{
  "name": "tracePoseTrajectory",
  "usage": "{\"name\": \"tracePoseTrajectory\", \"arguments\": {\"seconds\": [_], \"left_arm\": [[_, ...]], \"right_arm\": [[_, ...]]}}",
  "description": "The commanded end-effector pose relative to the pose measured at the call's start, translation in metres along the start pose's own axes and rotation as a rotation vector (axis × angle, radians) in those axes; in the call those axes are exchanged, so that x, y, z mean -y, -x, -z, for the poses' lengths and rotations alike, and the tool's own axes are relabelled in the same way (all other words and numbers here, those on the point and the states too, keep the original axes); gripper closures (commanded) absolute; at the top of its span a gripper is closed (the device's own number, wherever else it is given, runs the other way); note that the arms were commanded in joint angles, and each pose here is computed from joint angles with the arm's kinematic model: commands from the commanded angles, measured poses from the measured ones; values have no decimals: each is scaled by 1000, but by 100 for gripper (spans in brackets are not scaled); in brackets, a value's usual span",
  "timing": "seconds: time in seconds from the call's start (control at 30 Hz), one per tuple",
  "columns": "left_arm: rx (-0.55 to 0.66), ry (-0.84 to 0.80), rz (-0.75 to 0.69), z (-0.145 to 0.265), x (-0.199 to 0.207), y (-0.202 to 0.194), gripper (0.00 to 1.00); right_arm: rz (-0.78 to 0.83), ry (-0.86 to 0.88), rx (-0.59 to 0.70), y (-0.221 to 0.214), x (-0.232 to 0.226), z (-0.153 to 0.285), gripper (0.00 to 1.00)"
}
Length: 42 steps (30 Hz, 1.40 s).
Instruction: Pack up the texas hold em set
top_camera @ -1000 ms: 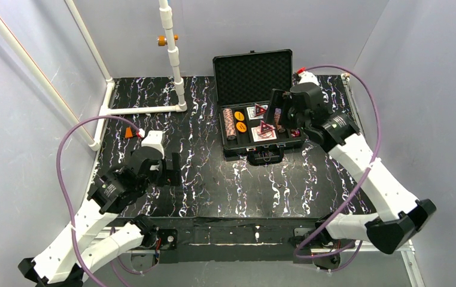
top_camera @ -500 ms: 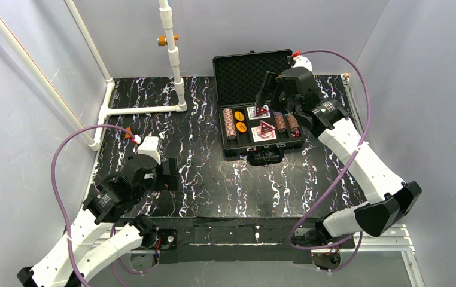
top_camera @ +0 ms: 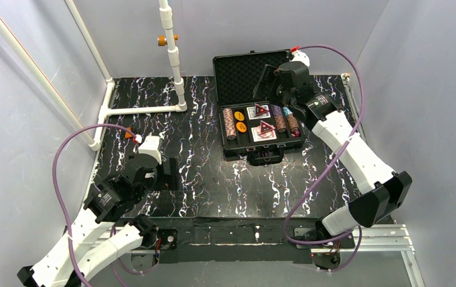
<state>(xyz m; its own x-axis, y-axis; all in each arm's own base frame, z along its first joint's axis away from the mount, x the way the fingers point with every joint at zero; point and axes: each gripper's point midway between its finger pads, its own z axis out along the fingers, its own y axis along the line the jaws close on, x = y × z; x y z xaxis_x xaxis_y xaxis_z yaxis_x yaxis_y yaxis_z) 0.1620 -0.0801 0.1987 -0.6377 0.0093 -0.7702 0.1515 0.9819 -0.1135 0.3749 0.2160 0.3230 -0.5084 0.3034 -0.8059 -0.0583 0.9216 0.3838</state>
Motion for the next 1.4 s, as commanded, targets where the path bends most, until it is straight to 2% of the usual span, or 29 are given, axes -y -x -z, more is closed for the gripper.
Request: {"name": "tracePoseTrajectory", "arguments": {"seconds": [0.0, 0.6, 0.63, 0.67, 0.7, 1.07, 1.37], "left_arm": [[-10, 23, -16, -4, -4, -3, 2], [-34, 52, -29, -8, -6, -5, 2], [59, 7, 10, -13, 7, 19, 2], [-28, 47, -26, -10, -5, -3, 0], [-40, 51, -31, -10, -6, -6, 1], [-42, 51, -30, -10, -6, -6, 1], [-53, 61, -35, -12, -6, -7, 1]], "right_arm": [[-76, 22, 109, 38, -7, -7, 2], [-220, 91, 102, 76, 10, -97, 0], [-229, 91, 103, 78, 11, -102, 0], [-238, 97, 101, 79, 12, -107, 0], [-250, 103, 106, 82, 13, -112, 0], [-352, 149, 161, 105, 14, -158, 0], [-530, 35, 247, 113, 43, -205, 0]]}}
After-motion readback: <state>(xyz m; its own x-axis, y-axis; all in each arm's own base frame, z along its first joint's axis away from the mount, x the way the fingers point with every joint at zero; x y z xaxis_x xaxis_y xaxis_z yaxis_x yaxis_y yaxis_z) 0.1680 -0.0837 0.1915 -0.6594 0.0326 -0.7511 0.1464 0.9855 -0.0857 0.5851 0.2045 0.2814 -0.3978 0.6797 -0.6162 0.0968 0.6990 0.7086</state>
